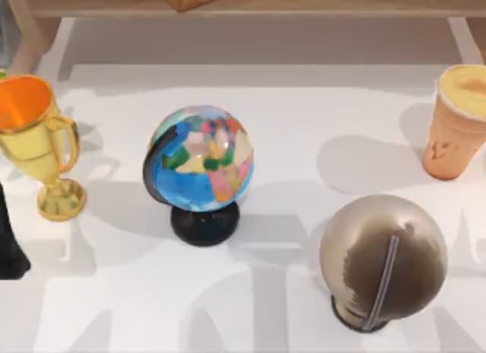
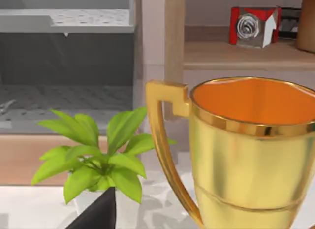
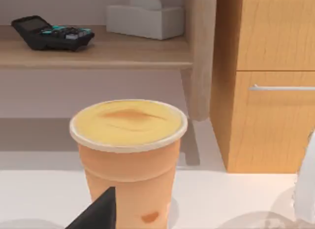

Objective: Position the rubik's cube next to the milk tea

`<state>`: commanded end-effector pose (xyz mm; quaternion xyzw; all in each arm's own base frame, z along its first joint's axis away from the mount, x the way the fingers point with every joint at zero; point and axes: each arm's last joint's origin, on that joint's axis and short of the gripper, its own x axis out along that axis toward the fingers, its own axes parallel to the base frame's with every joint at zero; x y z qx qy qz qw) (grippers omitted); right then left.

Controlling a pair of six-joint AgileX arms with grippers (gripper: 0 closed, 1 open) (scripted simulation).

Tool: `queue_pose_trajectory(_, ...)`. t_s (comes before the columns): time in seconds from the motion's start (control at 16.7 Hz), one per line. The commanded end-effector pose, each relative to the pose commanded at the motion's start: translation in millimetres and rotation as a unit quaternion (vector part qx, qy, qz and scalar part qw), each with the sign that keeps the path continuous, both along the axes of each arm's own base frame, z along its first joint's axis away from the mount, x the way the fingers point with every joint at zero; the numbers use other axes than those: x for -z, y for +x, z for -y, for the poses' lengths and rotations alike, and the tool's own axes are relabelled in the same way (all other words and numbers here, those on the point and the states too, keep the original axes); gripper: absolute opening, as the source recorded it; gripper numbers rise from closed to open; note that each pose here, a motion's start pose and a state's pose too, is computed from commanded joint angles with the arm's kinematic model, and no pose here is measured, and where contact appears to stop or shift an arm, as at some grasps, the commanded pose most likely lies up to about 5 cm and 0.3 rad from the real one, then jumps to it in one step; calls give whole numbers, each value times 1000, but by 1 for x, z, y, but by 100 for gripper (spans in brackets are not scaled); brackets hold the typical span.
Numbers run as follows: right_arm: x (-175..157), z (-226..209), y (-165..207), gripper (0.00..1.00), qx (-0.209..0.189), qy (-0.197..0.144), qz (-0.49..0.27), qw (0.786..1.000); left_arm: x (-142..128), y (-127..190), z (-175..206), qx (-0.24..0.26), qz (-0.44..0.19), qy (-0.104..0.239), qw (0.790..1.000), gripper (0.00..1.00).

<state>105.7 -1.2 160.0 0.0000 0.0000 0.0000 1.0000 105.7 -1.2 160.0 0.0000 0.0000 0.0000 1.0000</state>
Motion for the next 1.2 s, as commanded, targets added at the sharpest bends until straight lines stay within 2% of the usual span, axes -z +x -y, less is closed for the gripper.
queue_pose_trajectory(0.18,-3,0,0,100,0,0,0,1000,0,0,0,0,0,0,1000,100)
queue_pose_trajectory(0.3,-16,-2,1,100,1,0,0,1000,0,0,0,0,0,0,1000,100)
queue_pose_trajectory(0.48,-57,-7,6,100,4,0,2,1000,0,0,0,0,0,0,1000,100)
queue_pose_trajectory(0.66,-117,-17,26,100,6,0,4,1000,0,0,0,0,0,0,1000,100)
queue_pose_trajectory(0.96,-214,-64,106,100,8,0,3,1000,0,0,0,0,0,0,1000,100)
queue_pose_trajectory(1.2,-252,-137,190,100,8,-1,1,1000,0,0,0,0,0,0,1000,100)
